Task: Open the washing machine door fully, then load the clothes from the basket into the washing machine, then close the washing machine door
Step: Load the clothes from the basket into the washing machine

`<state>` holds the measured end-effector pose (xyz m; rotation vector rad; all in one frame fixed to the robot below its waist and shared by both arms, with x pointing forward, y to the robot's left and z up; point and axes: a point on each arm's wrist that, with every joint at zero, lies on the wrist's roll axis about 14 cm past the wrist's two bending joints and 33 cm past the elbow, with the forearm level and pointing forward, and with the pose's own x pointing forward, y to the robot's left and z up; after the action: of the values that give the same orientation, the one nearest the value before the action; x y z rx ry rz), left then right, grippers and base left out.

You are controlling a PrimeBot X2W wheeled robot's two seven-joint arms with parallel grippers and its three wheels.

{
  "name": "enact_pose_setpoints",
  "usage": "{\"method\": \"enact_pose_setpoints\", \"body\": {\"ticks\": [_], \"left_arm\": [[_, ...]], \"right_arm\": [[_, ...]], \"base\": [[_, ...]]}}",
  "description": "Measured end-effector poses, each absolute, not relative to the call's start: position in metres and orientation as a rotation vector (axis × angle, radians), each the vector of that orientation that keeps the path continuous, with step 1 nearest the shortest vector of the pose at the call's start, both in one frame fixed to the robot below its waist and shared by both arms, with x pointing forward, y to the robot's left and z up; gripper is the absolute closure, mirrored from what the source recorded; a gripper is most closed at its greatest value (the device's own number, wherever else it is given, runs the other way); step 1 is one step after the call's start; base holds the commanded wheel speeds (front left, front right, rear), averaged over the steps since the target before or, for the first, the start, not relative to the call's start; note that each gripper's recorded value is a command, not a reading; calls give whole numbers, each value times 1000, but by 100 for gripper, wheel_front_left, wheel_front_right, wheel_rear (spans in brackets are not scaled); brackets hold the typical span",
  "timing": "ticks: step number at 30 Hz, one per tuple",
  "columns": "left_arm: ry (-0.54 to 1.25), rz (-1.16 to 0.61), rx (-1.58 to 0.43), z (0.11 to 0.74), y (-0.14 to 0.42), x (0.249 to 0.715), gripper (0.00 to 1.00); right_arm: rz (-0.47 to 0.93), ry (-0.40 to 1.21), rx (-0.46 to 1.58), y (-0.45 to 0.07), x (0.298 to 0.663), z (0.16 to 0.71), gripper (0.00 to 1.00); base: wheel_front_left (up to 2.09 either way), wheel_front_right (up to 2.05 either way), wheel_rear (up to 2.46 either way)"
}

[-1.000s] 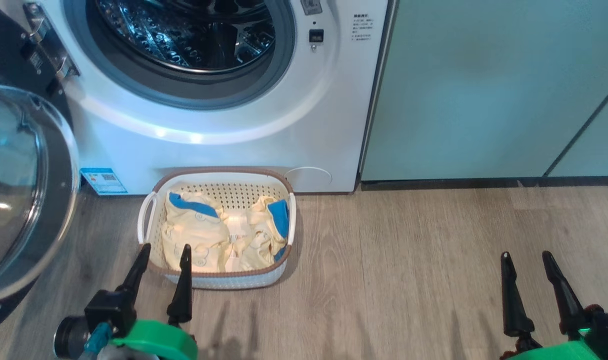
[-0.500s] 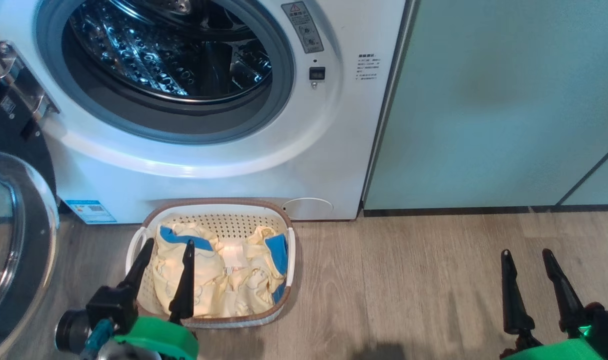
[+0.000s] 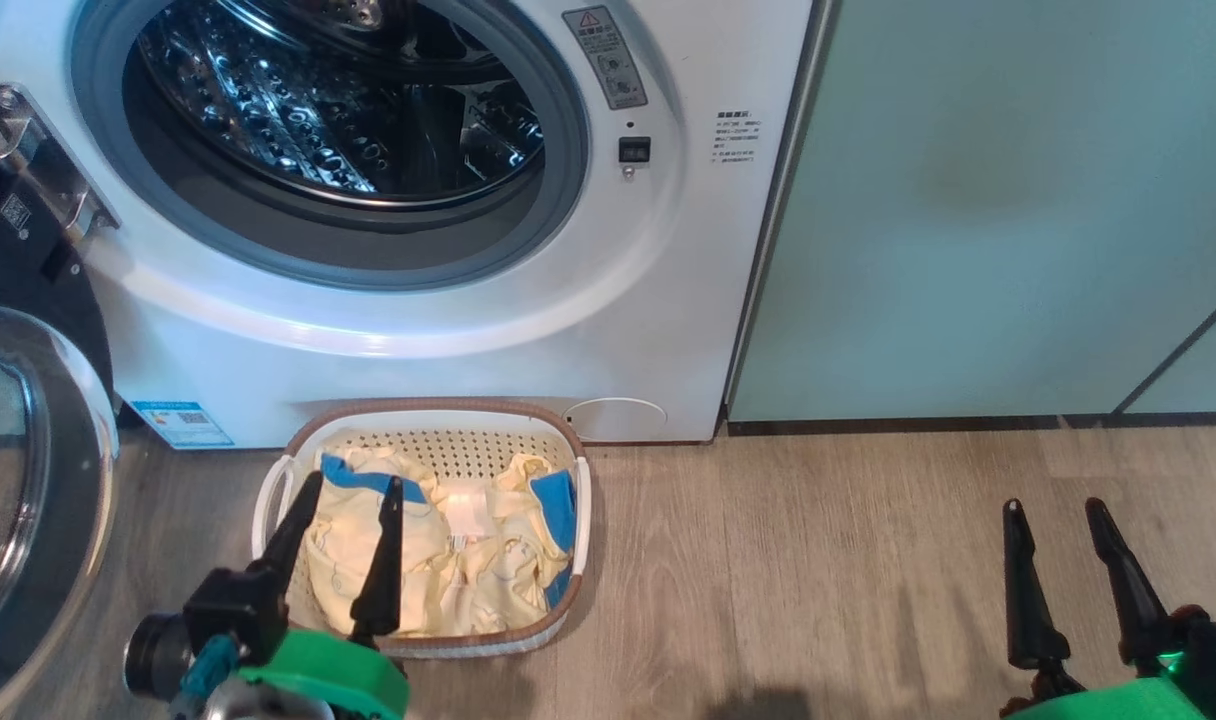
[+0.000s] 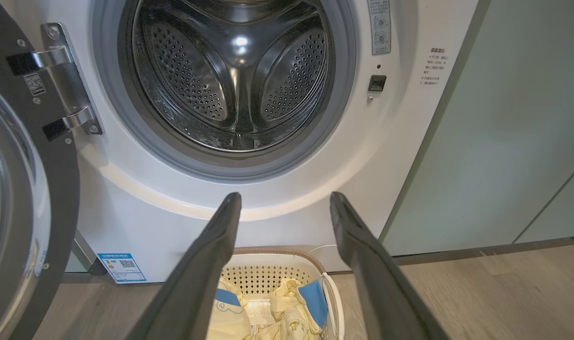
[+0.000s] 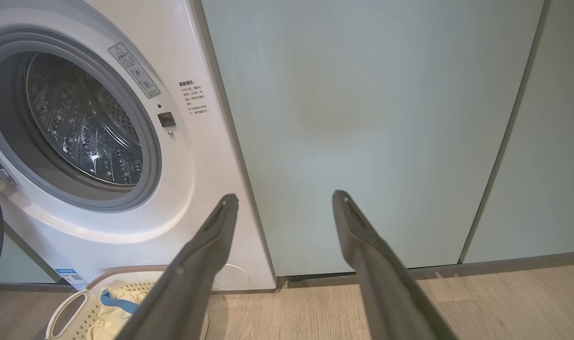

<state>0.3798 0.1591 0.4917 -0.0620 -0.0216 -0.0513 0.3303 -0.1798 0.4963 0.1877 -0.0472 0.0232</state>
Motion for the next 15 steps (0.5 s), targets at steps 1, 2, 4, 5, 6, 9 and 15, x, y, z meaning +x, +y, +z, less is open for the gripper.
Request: {"method": "enact_pose_setpoints", "body": {"ticks": [1,2,4,5,6,9,15], "left_arm": [[-20,-54,-63,491,158,380,0],[-18,-55,-63,491,158,379,0],[-12,-57,-64,489,157,379,0],[-7,-57,-69,488,157,379,0],[4,-59,-74,485,156,379,0],[38,-76,-82,478,152,381,0],[107,-160,-95,463,129,399,0]], "right_arm": [[24,-47,188,-180,330,496,0],[24,-47,188,-180,330,496,0],[23,-46,194,-180,331,496,0],[23,-45,195,-180,331,496,0],[23,-43,195,-180,331,495,0],[23,-38,197,-179,332,493,0],[20,-18,204,-179,335,488,0]], "base": [[0,0,0],[0,0,0],[0,0,0],[0,0,0],[0,0,0],[0,0,0],[0,0,0]]}}
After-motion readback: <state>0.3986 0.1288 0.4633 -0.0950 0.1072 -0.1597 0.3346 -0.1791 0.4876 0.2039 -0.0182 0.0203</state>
